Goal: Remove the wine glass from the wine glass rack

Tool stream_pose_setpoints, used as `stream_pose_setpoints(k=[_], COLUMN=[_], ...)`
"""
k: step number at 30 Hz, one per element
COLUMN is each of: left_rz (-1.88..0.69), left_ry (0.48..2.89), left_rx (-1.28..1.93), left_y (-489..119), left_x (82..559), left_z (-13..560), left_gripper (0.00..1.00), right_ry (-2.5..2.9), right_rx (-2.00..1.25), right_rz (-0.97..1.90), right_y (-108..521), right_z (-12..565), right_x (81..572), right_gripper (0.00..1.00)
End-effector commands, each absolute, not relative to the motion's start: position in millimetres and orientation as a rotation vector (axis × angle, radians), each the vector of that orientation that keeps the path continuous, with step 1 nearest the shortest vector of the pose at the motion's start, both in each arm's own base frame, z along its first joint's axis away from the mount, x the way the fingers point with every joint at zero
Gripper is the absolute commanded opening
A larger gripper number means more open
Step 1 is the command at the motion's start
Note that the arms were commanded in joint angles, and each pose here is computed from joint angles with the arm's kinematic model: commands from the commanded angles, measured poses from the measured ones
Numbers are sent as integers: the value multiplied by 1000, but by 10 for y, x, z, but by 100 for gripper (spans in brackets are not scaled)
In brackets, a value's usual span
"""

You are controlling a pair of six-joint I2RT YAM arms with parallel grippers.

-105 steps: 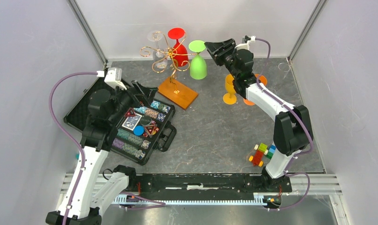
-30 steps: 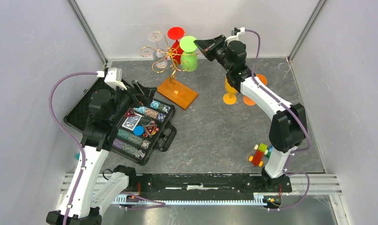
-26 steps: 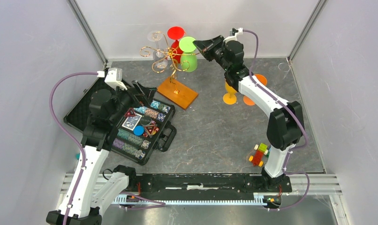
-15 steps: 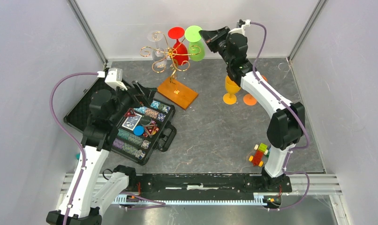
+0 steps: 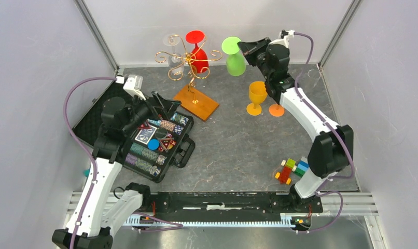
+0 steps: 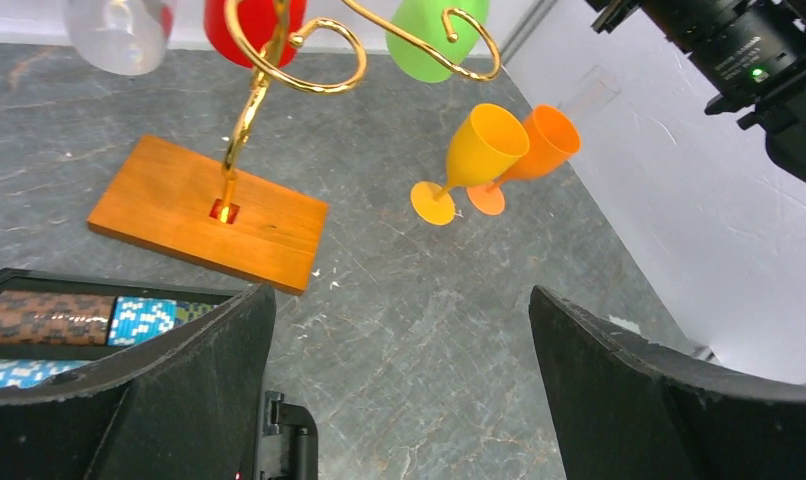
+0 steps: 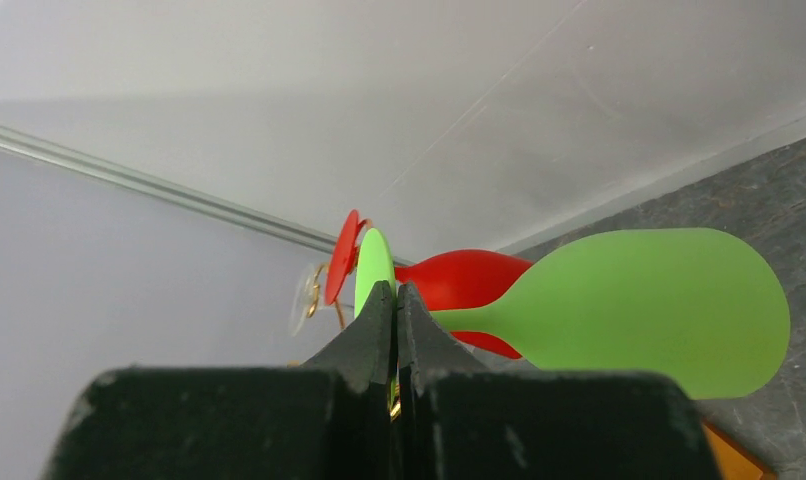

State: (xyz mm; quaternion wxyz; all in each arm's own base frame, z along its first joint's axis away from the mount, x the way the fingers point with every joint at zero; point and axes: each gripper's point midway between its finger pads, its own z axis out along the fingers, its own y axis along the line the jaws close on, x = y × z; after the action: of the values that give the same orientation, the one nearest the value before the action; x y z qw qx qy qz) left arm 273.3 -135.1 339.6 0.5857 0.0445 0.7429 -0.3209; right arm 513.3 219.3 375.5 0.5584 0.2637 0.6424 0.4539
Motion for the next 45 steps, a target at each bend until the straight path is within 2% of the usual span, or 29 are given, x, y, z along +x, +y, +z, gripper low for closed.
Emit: stream_pose_setpoints(k=[1,5,10,18,27,32,39,45], left_rz=[-863,-998,-1318,-1512,-1768,-1944,-2167,-2154], left_ry=[1670,1638,1548,1541,1534,1512,1439,1456], left_rx=[219,229,189,90,-48,-39,12,36], left_y=[-1545,-1686,-2033,-2415,-2768,-2969,-3091,-3119], left_x=[2656,2575,2497,2531,2520,2433,2228,2167], left_z=[3610,3758,3972,3957,3927,4035,4257,4269], left_gripper=[100,100,100,100,100,99,78,72], right_ry=[1344,1326,1306,1216,1054,1012,919,884], right_rx=[512,467,429,317,189,191,180,159], right_rz=[1160,1192,1284,1537,1669,1776,1840,1913], right_y=[2001,1879,1807,1751,1581,1546,1491,1507], right_z=[4454,4539,4470,4501,4901,4831,4867,4894], right_x=[4675,4234,3644,2650,1770,1561,1470,1434], right_gripper=[0,0,0,0,0,0,0,0])
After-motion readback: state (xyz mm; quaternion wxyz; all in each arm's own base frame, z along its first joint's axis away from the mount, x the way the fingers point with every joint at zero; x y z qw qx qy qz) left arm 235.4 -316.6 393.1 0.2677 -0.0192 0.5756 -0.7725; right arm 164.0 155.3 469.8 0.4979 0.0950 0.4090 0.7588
